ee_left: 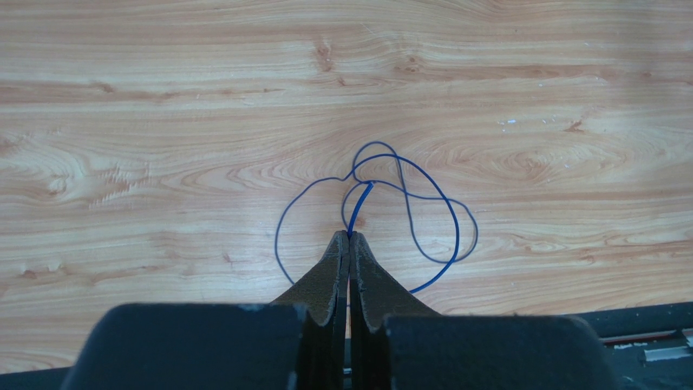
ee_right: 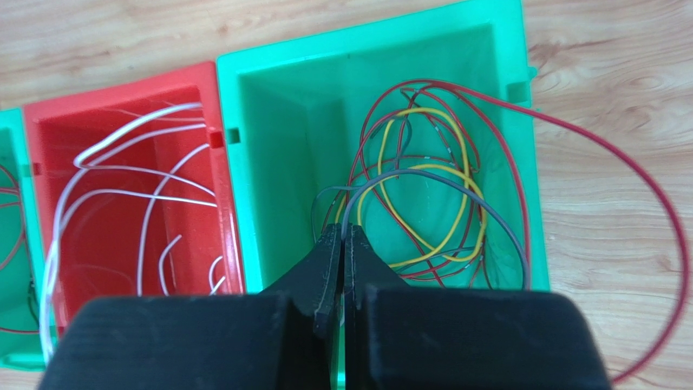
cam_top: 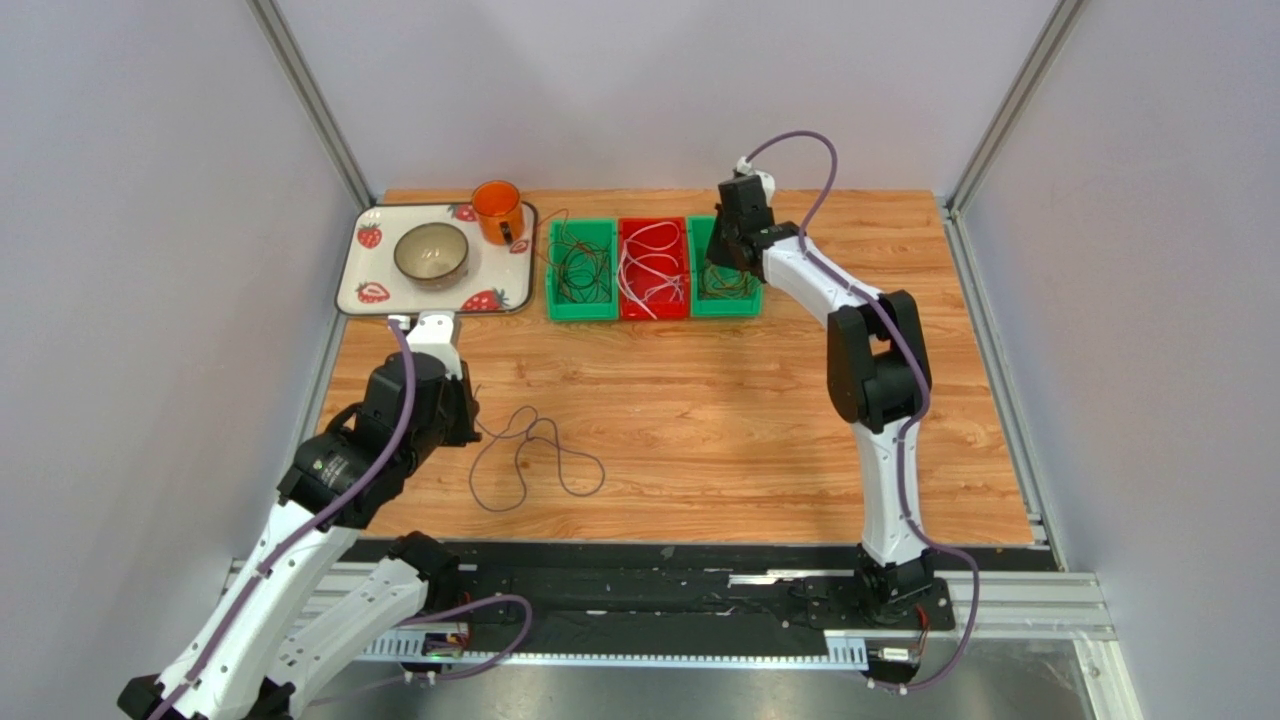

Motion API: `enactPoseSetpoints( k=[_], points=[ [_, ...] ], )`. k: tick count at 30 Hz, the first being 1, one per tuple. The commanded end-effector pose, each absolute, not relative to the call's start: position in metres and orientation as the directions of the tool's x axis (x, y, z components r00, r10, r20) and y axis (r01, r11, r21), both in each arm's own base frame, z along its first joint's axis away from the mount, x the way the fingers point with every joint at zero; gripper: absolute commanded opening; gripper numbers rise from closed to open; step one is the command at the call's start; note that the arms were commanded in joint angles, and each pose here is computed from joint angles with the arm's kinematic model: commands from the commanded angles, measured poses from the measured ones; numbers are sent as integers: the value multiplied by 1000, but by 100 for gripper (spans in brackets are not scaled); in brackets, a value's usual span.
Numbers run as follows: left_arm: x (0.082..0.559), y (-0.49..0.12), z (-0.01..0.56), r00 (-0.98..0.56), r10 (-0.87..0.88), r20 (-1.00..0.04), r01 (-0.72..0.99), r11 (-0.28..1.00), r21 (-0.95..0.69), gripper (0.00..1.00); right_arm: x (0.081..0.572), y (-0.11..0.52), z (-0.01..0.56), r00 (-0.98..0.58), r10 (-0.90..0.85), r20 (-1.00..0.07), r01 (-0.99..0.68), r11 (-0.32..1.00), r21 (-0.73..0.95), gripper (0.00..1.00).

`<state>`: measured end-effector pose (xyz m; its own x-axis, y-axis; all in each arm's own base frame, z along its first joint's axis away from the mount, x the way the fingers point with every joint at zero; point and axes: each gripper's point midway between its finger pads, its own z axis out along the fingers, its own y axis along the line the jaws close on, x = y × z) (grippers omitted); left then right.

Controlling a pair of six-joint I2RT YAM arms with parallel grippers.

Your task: Untangle the cables

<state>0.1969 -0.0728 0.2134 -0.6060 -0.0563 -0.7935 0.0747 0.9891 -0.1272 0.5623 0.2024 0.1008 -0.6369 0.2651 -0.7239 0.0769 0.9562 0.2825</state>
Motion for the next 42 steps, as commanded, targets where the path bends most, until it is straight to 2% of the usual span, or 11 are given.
enactPoseSetpoints(
  k=[1,4,5,8,11,22,30,32,36,40,42],
  points=[
    [198,-74,218,-594,-72,-801,73,987,-142,0,572,213,117,-632,243,-736,16,953,301,1],
    [198,-74,218,-594,-72,-801,73,987,-142,0,572,221,143,-624,243,-743,-24,944,329,32],
    [198,-74,217,-595,-71,-801,73,987,-142,0,570,226,157,-620,243,-746,-50,936,347,51],
    [198,-74,217,-596,-71,-800,72,987,-141,0,564,227,193,-611,241,-754,-77,930,360,72],
    [198,-74,218,-594,-71,-801,72,987,-141,0,553,220,218,-622,213,-753,-81,940,332,77],
    [199,-75,217,-599,-68,-798,75,987,-140,0,508,218,248,-631,234,-739,-136,905,403,77],
    [198,-74,217,-597,-71,-799,68,988,-139,0,495,150,182,-640,262,-722,168,965,201,44],
    [199,-74,217,-599,-69,-798,71,988,-138,0,493,146,165,-651,299,-698,183,954,238,30],
    [199,-76,216,-602,-64,-796,77,987,-138,0,490,144,138,-697,286,-658,182,958,223,15],
    [199,-75,216,-602,-67,-796,70,988,-136,0,494,134,133,-693,268,-669,215,963,163,14],
    [199,-75,217,-600,-68,-797,71,988,-138,0,495,130,129,-694,265,-669,220,963,153,26]
  ],
)
